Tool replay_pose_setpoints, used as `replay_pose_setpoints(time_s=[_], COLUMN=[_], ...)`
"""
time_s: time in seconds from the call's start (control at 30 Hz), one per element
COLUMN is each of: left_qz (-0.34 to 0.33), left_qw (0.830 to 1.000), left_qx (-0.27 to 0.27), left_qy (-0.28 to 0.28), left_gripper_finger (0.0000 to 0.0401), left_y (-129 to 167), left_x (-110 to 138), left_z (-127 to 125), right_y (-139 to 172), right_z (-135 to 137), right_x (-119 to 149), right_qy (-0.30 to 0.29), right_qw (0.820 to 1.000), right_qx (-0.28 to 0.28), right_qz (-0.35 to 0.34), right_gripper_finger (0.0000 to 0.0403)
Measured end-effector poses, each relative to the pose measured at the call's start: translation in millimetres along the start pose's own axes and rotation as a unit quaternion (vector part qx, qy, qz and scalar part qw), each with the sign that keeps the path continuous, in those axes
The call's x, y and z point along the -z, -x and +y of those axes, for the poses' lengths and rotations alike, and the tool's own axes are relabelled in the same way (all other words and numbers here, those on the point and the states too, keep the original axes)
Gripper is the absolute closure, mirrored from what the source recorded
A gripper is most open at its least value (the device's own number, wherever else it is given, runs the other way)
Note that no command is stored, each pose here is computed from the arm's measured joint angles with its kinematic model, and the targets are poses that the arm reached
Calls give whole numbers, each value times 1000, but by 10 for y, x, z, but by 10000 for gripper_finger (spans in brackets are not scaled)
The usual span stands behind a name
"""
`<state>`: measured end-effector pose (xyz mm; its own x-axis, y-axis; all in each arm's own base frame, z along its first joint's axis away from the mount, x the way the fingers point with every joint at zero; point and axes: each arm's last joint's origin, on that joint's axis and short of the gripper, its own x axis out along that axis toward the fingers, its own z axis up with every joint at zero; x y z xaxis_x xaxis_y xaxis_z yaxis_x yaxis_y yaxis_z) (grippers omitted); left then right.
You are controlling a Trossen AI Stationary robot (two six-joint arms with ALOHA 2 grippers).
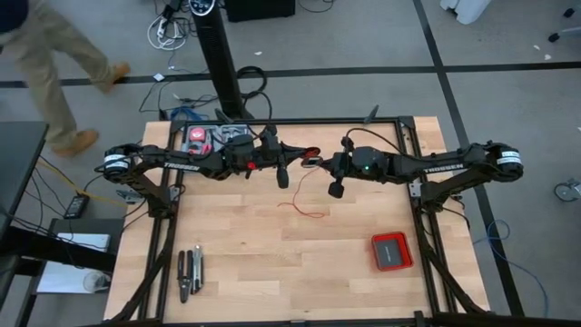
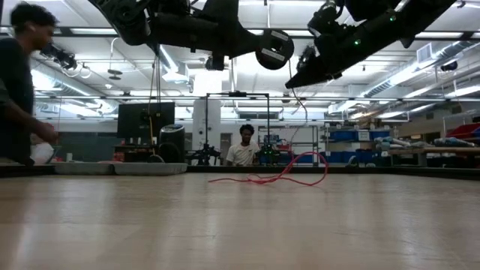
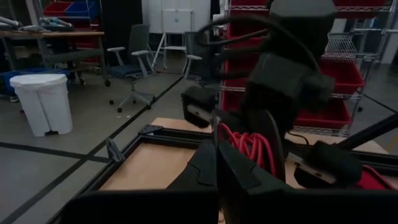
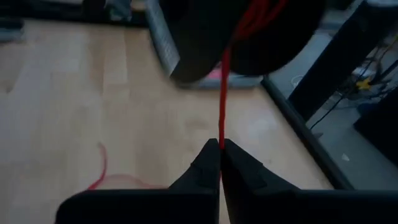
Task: Coil cords
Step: Coil the red wire onto the spool
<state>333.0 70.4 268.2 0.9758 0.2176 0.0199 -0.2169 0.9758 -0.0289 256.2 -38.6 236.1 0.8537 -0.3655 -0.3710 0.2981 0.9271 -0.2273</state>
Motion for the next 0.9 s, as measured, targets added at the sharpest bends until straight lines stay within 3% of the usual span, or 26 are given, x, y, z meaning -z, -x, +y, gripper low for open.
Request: replay_pose_setpoints(time_s=[0.4, 0.7, 0.9], left_qz=[-1, 3, 9], left_qw=[1000, 1000, 1000], left_qx=[0, 0, 5], left_qy=[0, -1, -12], left_gripper_finger=[401, 401, 401], left_y=[0, 0, 0], left_x=[-2, 6, 17], left_z=[0, 0, -2], right_y=[-59, -3, 278], right_z=[50, 16, -110], right_x=[71, 67, -7], right_qy=[9, 2, -8], right_qw=[999, 999, 999], right_qx=[-35, -32, -46], right_qz=[22, 30, 24], right_gripper_finger=[394, 320, 291])
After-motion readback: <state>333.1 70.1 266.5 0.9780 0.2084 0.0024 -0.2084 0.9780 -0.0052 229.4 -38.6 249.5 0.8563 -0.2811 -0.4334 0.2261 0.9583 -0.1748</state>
